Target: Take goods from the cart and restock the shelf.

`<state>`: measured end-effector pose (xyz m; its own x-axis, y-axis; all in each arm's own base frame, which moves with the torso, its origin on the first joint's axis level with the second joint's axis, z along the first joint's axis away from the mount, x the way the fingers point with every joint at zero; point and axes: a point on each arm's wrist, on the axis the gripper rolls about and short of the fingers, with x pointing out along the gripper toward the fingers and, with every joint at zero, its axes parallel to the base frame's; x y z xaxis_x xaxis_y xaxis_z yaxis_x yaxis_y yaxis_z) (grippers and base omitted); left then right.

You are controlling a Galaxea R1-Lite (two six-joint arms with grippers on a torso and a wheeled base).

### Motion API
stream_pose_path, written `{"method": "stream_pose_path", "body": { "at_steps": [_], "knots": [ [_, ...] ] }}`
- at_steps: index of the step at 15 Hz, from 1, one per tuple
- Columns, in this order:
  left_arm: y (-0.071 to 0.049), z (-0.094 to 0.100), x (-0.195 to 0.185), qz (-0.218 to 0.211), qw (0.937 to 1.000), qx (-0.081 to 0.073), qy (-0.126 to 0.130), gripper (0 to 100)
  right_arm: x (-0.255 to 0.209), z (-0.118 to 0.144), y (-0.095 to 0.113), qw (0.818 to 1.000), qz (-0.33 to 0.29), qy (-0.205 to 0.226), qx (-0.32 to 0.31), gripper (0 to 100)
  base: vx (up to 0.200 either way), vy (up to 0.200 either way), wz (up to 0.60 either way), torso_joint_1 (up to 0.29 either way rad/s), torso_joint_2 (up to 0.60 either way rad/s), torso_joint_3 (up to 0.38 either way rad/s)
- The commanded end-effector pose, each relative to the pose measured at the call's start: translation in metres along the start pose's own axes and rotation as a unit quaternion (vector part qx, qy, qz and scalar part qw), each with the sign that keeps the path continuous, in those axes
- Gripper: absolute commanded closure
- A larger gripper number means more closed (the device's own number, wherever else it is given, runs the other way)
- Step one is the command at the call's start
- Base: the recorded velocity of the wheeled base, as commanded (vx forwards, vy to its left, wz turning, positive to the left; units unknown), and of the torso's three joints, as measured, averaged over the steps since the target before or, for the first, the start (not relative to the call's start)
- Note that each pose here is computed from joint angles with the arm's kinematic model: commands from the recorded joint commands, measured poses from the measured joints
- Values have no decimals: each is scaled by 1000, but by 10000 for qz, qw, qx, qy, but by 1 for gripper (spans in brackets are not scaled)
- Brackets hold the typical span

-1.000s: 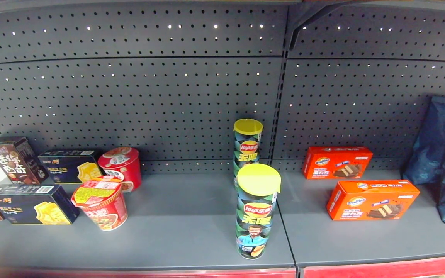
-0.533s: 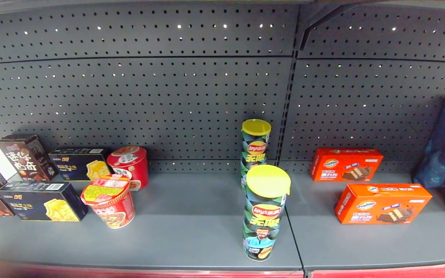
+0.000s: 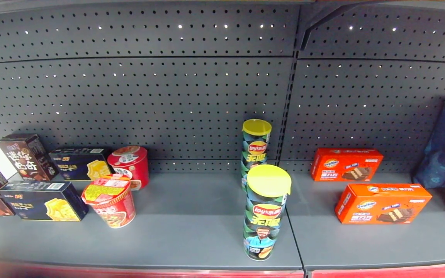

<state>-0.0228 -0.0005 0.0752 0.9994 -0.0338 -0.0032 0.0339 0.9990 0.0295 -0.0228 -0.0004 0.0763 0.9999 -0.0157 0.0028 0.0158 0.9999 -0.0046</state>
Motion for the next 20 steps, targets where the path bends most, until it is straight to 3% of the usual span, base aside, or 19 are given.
{"method": "stream_pose_path", "body": {
  "at_steps": [1, 7, 10, 20],
  "knots": [
    [0, 0, 0, -7, 10000, -10, -1, 0, 0, 0, 0, 10000, 2, 6, 0, 0, 0, 0, 0, 0, 0, 0],
    [0, 0, 0, 16, 10000, -63, 0, 0, 0, 0, 0, 10000, 2, 6, 0, 0, 0, 0, 0, 0, 0, 0],
    [0, 0, 0, 8, 10000, -40, 0, 0, 0, 0, 0, 10000, 2, 6, 0, 0, 0, -200, 0, 1, 2, 2],
    [0, 0, 0, 8, 10000, -63, 0, 0, 0, 0, 0, 10000, 2, 6, 0, 0, -20, 0, 0, 0, 0, 0]
  ]
}}
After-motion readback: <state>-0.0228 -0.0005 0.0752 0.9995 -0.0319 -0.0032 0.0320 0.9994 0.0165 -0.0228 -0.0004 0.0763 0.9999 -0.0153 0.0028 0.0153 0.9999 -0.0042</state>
